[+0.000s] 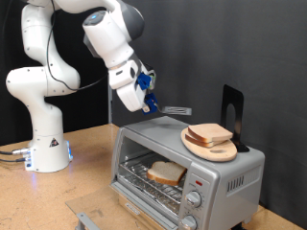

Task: Make a piece of toast with the oven

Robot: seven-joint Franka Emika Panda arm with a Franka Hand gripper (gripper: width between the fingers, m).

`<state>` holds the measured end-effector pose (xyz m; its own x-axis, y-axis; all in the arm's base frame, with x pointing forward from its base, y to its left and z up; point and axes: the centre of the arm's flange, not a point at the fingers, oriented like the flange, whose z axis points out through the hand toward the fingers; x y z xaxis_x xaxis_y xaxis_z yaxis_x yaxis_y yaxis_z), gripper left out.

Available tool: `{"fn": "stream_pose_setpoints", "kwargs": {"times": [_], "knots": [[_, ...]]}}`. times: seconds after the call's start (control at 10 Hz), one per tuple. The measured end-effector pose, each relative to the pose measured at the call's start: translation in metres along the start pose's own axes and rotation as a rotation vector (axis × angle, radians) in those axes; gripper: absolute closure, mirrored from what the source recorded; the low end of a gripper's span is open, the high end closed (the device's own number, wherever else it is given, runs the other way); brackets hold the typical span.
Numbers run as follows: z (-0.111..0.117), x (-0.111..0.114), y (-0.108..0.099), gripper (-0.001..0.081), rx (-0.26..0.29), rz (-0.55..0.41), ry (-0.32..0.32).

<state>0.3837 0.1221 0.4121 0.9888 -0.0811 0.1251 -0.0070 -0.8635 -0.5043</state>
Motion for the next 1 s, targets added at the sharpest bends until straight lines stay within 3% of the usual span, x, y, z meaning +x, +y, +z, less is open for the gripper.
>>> {"fn": "stream_pose_setpoints", "kwargs": {"times": [0.4,0.5,0.6,0.7,0.8,1.0], "knots": [[0.035,-0.007,0.002,0.0366,-0.047,0.026,-0.02],[0.04,-0.007,0.004,0.0289,-0.049,0.033,-0.018],[0.04,-0.005,0.004,0.0289,-0.043,0.041,-0.012],[0.04,-0.004,0.004,0.0105,-0.034,0.048,-0.005],[0.04,-0.004,0.004,0.0031,-0.023,0.049,0.007],[0.039,-0.003,0.007,0.0006,0.002,0.038,0.037]]}}
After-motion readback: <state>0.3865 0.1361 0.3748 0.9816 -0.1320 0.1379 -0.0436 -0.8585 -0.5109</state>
